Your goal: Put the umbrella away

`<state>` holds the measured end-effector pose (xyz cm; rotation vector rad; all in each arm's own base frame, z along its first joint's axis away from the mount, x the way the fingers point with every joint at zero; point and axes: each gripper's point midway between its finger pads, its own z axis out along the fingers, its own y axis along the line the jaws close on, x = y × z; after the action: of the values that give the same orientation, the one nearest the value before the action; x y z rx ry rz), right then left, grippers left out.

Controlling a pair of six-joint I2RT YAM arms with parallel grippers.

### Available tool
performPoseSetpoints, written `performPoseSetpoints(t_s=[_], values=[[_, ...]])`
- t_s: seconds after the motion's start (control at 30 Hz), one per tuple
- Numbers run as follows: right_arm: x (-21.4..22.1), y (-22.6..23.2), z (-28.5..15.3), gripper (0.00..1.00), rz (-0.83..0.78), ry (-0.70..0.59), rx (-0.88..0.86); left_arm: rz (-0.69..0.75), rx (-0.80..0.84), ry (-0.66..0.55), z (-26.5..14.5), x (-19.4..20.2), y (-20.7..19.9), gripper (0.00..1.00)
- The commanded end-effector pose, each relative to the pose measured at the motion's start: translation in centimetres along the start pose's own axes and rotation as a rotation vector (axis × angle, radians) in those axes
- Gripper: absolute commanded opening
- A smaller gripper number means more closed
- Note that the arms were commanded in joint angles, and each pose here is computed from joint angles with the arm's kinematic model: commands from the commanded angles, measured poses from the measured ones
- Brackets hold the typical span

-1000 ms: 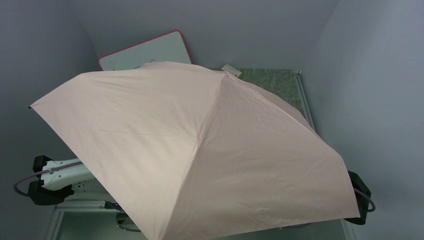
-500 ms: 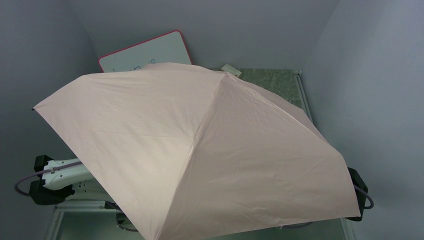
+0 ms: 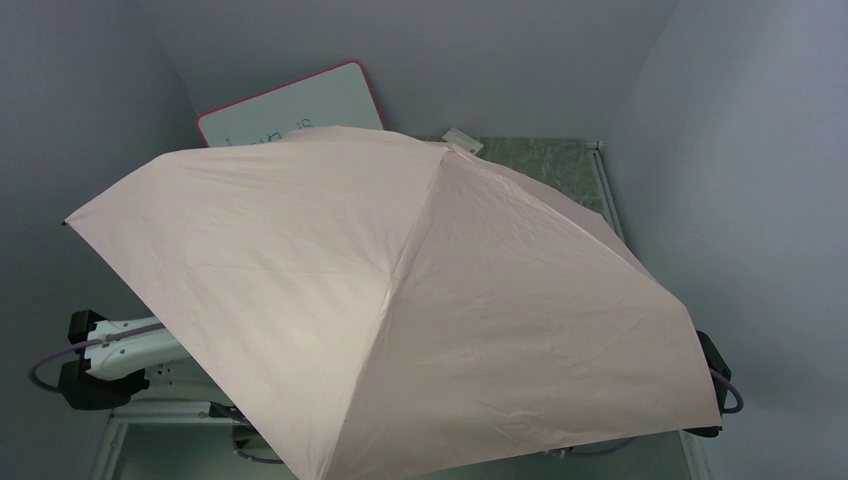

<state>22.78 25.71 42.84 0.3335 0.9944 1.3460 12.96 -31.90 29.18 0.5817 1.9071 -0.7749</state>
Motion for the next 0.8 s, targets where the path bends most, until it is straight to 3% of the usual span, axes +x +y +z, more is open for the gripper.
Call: performPoseSetpoints(t_s=[0.0, 0.23, 0.63, 0.67, 0.7, 0.77], values=[[-1.0, 0.8, 1.1, 0.78, 0.026, -0.041, 0.006, 0.018, 0.057, -0.018, -0.3, -0.5, -0.9, 0.05], [-0.6, 0.3, 1.3, 0.75, 0.032, -0.04, 0.027, 0.024, 0.06, -0.01, -0.2, -0.3, -1.0, 0.05], [-1.3, 0.5, 1.4, 0.56, 0.024, -0.066, 0.025, 0.024, 0.071, 0.004, 0.2, 0.4, -1.2, 0.05], [-1.4, 0.5, 1.4, 0.5, 0.021, -0.068, 0.024, 0.024, 0.071, 0.006, 0.2, 0.5, -1.2, 0.05], [-1.4, 0.6, 1.4, 0.37, 0.019, -0.069, 0.02, 0.023, 0.071, 0.007, 0.2, 0.5, -1.2, 0.05], [-1.5, 0.7, 1.3, 0.0, -0.008, -0.07, 0.004, 0.022, 0.07, 0.006, 0.2, 0.6, -1.1, 0.05]])
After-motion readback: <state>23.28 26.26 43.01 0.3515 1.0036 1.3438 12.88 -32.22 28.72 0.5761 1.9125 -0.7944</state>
